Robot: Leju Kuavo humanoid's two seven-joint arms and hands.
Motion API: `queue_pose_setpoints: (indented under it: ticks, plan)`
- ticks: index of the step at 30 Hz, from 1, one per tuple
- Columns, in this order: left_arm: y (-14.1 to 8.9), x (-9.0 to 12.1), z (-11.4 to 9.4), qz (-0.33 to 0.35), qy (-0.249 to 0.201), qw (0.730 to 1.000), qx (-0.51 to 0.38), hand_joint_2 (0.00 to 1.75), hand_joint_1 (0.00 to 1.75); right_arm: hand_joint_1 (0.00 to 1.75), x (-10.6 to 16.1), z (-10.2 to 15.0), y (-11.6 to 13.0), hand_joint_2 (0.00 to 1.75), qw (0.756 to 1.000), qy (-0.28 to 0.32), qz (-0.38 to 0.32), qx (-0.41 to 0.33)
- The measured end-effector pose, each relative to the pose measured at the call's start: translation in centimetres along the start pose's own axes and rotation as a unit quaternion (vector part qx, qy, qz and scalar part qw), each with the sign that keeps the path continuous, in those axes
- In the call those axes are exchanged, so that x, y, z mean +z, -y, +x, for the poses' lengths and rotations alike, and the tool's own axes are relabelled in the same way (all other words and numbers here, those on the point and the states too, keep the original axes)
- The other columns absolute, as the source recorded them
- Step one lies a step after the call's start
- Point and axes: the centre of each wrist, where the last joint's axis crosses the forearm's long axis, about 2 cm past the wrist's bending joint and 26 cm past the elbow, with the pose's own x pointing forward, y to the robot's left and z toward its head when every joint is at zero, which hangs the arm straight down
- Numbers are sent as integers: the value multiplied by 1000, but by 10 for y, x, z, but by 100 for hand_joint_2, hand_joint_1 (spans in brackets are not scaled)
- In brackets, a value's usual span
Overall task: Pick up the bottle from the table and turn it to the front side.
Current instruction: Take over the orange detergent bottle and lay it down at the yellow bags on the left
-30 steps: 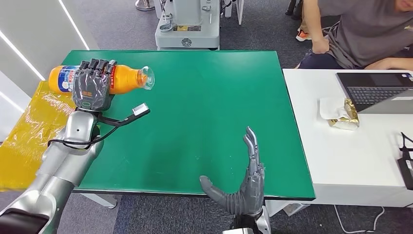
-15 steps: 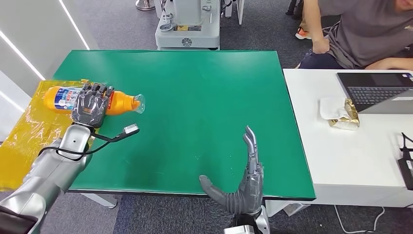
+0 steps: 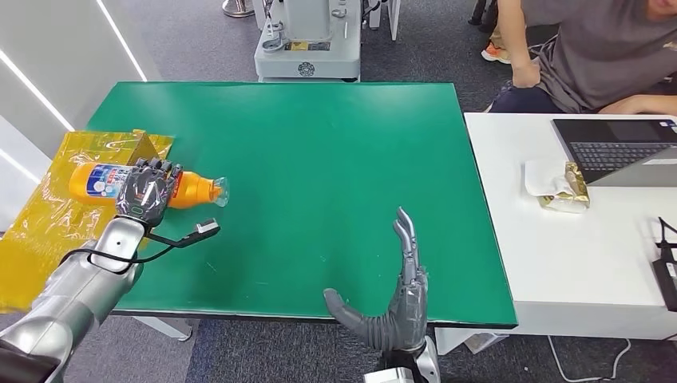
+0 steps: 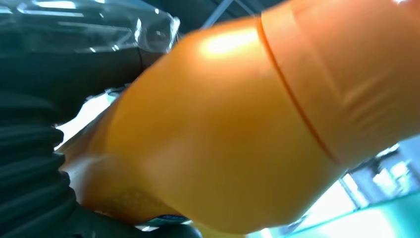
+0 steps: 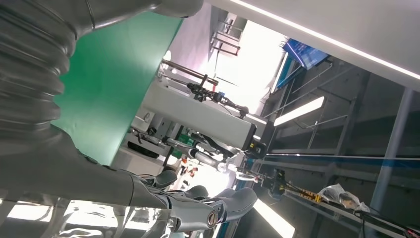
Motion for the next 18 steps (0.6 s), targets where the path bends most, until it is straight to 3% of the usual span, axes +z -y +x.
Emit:
queue_pose_setpoints:
  ticks: [5, 18]
  plan:
    - [28, 36, 10, -40, 5, 999, -2, 175, 175, 0, 6, 0, -2, 175, 1000, -1, 15, -1]
    - [34, 46, 38, -55, 5, 998, 16, 175, 175, 0, 23, -2, 1, 175, 999, -33, 20, -9]
